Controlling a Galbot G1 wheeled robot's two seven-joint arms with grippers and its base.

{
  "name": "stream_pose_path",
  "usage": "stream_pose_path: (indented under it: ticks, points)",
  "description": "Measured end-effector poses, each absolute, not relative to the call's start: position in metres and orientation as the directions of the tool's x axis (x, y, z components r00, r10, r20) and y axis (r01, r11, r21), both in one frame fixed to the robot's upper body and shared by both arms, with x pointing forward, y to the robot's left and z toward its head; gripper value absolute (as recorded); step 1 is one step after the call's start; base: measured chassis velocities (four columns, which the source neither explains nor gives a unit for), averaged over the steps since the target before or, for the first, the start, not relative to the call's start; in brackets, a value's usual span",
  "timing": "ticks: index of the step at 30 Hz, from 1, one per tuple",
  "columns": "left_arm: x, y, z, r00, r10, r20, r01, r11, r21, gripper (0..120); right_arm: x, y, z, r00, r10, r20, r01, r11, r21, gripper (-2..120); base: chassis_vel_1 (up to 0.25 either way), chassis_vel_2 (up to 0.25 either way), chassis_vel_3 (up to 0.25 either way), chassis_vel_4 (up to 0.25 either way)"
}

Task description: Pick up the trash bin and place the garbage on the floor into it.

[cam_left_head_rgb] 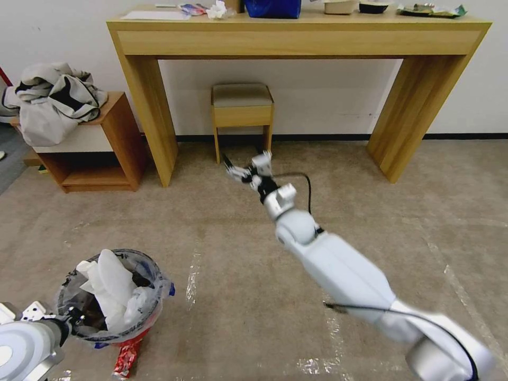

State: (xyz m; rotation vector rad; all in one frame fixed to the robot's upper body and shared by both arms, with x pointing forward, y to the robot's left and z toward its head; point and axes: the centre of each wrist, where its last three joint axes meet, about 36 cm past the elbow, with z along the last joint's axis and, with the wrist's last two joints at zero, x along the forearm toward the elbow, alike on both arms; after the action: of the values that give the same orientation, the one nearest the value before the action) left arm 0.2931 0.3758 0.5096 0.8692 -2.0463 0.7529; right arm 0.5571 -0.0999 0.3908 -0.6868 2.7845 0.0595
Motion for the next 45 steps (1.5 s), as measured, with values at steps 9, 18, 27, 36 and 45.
stream_pose_path:
  ticks: [9, 18, 27, 36, 45]
  points:
    - [0.291, 0.375, 0.51, -0.471, -0.323, 0.821, -0.778, 0.59, -0.214, 0, 0.524, -0.1, 0.34, -0.885, -0.42, -0.203, -0.436, 0.899, 0.04, 100, 0.0, 0.0, 0.0, 0.0]
    - [0.289, 0.373, 0.513, -0.479, -0.32, 0.817, -0.772, 0.596, -0.219, 0, 0.519, -0.104, 0.332, -0.882, -0.428, -0.195, -0.442, 0.897, 0.03, 100, 0.0, 0.0, 0.0, 0.0]
    - [0.283, 0.37, 0.514, -0.478, -0.32, 0.818, -0.769, 0.602, -0.214, 0, 0.516, -0.102, 0.331, -0.879, -0.435, -0.194, -0.449, 0.893, 0.03, 100, 0.004, 0.003, 0.005, 0.006]
    - [0.283, 0.37, 0.514, -0.48, -0.319, 0.817, -0.769, 0.602, -0.216, 0, 0.517, -0.103, 0.333, -0.875, -0.44, -0.199, -0.454, 0.891, 0.026, 100, 0.049, 0.054, 0.063, 0.058]
    - [0.282, 0.369, 0.515, -0.484, -0.32, 0.815, -0.767, 0.603, -0.219, 0, 0.517, -0.102, 0.33, -0.875, -0.441, -0.198, -0.455, 0.89, 0.026, 100, 0.043, 0.04, 0.042, 0.042]
